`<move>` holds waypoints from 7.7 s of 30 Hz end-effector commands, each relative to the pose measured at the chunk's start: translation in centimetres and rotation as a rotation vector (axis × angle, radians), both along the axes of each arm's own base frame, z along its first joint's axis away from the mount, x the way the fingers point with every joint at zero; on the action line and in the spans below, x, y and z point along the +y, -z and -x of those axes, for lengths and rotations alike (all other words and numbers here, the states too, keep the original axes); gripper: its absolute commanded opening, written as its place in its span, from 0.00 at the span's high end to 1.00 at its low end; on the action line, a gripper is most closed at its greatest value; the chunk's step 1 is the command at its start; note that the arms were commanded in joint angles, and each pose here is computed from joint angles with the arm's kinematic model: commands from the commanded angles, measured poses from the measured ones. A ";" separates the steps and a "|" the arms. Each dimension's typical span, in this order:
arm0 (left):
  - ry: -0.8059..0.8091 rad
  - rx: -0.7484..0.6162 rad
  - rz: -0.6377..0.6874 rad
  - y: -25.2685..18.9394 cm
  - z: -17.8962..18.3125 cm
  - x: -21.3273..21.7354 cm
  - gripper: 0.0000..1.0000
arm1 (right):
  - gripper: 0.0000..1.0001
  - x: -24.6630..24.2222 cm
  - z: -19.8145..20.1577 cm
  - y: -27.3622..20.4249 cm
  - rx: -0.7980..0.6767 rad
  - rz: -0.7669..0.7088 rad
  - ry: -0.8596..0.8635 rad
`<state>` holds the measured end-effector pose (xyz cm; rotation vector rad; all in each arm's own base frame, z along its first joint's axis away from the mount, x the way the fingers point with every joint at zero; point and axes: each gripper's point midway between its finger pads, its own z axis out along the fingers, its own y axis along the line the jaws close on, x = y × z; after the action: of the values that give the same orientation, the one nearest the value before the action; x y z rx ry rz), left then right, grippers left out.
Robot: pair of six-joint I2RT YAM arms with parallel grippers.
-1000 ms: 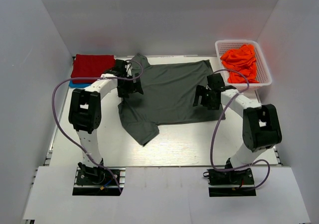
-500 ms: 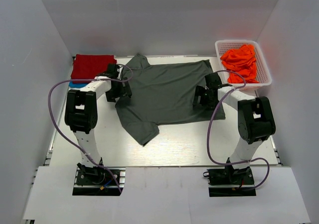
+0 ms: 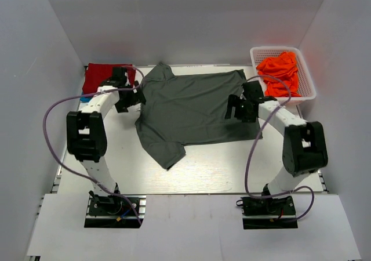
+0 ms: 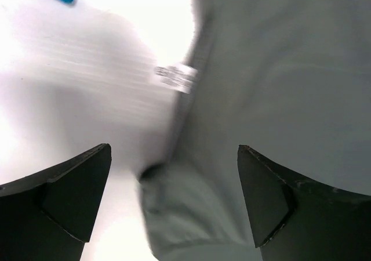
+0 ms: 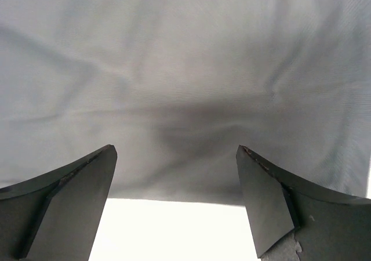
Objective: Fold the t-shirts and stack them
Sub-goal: Flatten out the tshirt, then grap the side of the flattened tshirt closest away from the robot with both arms, then fold the flattened tshirt in 1/3 of the way
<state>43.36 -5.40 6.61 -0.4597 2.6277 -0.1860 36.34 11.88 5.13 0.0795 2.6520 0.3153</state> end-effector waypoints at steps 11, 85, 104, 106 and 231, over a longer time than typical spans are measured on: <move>0.365 0.000 0.296 -7.9 14.7 -13.2 0.00 | 0.10 -6.5 4.9 -6.1 -0.117 0.027 0.449; 0.470 0.187 -0.129 -5.6 19.8 -13.7 1.00 | 1.00 -8.8 7.3 -3.6 0.039 0.088 0.404; 0.397 -0.231 -0.202 -9.7 4.5 -12.3 1.00 | 1.00 -8.6 -2.7 -6.7 -0.034 0.120 0.371; 0.407 -0.245 -0.229 -9.1 3.1 -12.1 1.00 | 1.00 -8.6 -3.9 -6.2 -0.024 0.127 0.360; -0.149 0.307 -0.140 7.4 12.5 2.4 0.00 | 0.10 -6.6 -7.2 4.6 0.059 0.139 0.261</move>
<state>34.43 -5.36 1.70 -0.5499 2.7684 0.0062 43.97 8.28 2.46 0.3030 2.6289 0.1466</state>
